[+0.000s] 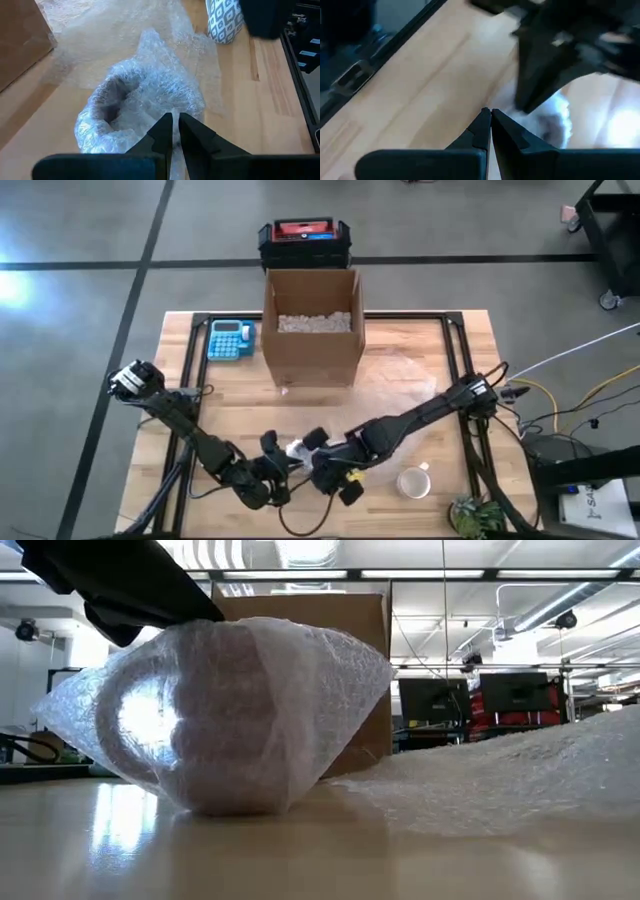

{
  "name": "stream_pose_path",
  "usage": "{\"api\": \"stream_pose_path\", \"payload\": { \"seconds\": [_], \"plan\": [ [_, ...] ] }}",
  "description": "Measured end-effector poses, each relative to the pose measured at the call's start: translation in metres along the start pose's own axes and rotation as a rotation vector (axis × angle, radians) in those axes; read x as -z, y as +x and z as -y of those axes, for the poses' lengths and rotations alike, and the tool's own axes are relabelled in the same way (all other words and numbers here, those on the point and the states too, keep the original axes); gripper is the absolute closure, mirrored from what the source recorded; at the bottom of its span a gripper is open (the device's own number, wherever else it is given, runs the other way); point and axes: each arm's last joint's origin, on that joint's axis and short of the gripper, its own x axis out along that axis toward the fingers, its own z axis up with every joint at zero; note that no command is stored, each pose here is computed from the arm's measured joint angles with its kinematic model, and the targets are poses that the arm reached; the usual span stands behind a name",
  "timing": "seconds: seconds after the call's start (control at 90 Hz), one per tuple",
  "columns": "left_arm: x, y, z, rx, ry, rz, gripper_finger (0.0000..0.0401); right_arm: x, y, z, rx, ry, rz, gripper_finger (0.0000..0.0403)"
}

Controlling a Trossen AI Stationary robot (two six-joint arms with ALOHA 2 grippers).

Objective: Wrap mug
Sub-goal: Put the wrapped purple mug into the cardboard box

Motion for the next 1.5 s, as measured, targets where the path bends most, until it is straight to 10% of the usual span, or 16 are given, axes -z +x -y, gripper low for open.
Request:
{"api": "stream_pose_path", "payload": {
  "seconds": [0.167,0.456,1.022,1.5],
  "plan": [
    [0.0,0.0,0.0,0.001,-0.001,0.001,0.0381,-0.003,0.016,0.006,0.054,0.063,0.167,0.0403],
    [-0.001,0.001,0.0,0.0,0.008,0.002,0.0381,0.0,0.003,0.016,0.034,0.08,0.036,0.0393],
    [-0.002,0.002,-0.002,-0.014,-0.003,0.011,0.0381,0.025,0.049,0.006,0.056,0.076,-0.15,0.02],
    [-0.004,0.002,-0.001,-0.01,-0.008,0.015,0.0381,0.041,0.08,0.009,0.107,0.117,-0.237,0.0279]
  ]
}}
